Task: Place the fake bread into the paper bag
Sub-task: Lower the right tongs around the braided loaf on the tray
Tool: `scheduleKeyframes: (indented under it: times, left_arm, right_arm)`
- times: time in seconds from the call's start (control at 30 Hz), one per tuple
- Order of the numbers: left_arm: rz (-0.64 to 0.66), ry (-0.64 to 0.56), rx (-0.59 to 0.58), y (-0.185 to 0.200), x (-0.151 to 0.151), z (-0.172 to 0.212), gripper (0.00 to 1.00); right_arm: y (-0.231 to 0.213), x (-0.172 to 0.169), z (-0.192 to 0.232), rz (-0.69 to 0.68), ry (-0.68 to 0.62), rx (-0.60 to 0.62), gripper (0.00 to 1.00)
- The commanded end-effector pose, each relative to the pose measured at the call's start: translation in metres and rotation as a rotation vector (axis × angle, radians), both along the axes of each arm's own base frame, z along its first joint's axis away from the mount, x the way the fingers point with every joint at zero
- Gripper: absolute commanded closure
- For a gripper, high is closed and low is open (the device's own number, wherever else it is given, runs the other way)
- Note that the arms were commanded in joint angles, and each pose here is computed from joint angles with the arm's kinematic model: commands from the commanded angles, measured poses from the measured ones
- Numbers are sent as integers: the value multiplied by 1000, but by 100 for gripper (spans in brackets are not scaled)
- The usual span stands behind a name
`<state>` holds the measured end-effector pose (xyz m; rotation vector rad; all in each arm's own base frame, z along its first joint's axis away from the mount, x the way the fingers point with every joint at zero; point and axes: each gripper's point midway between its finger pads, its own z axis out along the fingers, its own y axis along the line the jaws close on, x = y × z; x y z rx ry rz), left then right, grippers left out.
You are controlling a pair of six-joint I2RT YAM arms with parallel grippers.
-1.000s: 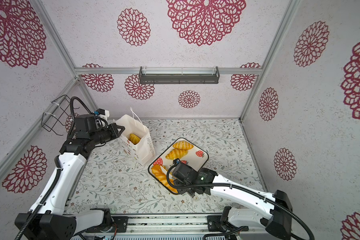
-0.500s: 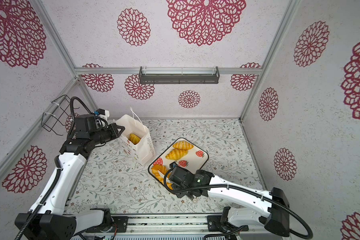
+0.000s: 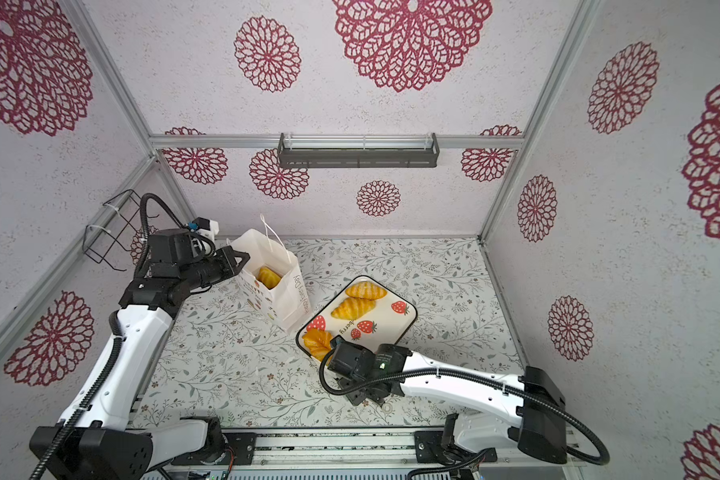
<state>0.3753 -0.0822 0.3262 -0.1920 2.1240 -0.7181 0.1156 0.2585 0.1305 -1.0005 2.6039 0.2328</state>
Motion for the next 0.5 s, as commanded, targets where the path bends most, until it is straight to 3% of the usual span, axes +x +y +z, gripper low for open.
scheduleKeyframes:
  times: [0.0, 0.47]
  left_arm:
    - [-1, -39, 11, 1, 1, 10, 100]
    - [0, -31, 12, 1, 3, 6, 100]
  right_arm:
    - [11, 2, 11, 36, -22, 16, 52]
    - [19, 3, -3, 83, -9, -33, 65]
